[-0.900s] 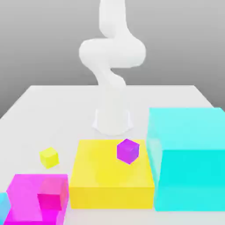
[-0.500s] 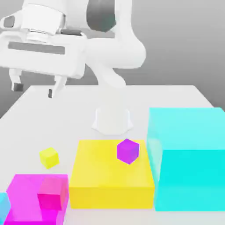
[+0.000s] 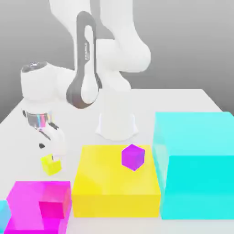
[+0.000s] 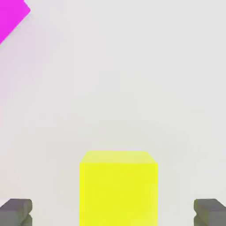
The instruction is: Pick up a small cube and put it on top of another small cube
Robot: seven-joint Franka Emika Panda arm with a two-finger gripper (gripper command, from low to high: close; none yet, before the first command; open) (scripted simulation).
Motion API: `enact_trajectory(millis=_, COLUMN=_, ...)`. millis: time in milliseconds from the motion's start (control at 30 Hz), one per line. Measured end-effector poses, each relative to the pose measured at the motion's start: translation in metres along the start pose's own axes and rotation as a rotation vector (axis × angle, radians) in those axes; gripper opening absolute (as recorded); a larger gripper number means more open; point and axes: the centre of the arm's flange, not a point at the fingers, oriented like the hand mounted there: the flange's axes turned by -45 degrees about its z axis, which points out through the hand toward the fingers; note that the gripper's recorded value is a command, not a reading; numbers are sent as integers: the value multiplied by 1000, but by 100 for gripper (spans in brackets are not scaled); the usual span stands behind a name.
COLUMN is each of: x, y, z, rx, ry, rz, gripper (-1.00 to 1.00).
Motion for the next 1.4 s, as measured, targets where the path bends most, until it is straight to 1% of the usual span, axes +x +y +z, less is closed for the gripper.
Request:
enact_trajectory(millis=67, x=-1, y=1, z=17, rx=-1, ry=-1, rz=1, gripper=0)
enact_trajectory(millis=100, x=-2, y=1, z=25, rx=-1, ry=-2, rz=0, gripper=-100)
enact_trajectory(millis=333, x=-2, y=1, z=27, rx=0, ry=-2, rz=1, gripper=-100)
enact_trajectory(millis=600, x=-1, y=3, z=-31, rx=2, ry=-2, rz=9, gripper=-100)
enact_trajectory(millis=667, x=15, y=-1, z=-40, rx=7, ry=-3, rz=22, gripper=-100)
enact_trajectory(millis=1100, x=145, y=-86, z=-99, rx=27, ry=-17, rz=52, gripper=-100)
enact_trajectory(millis=1400, x=210, y=-162, z=-155, rx=12, ry=-8, rz=66, gripper=-100)
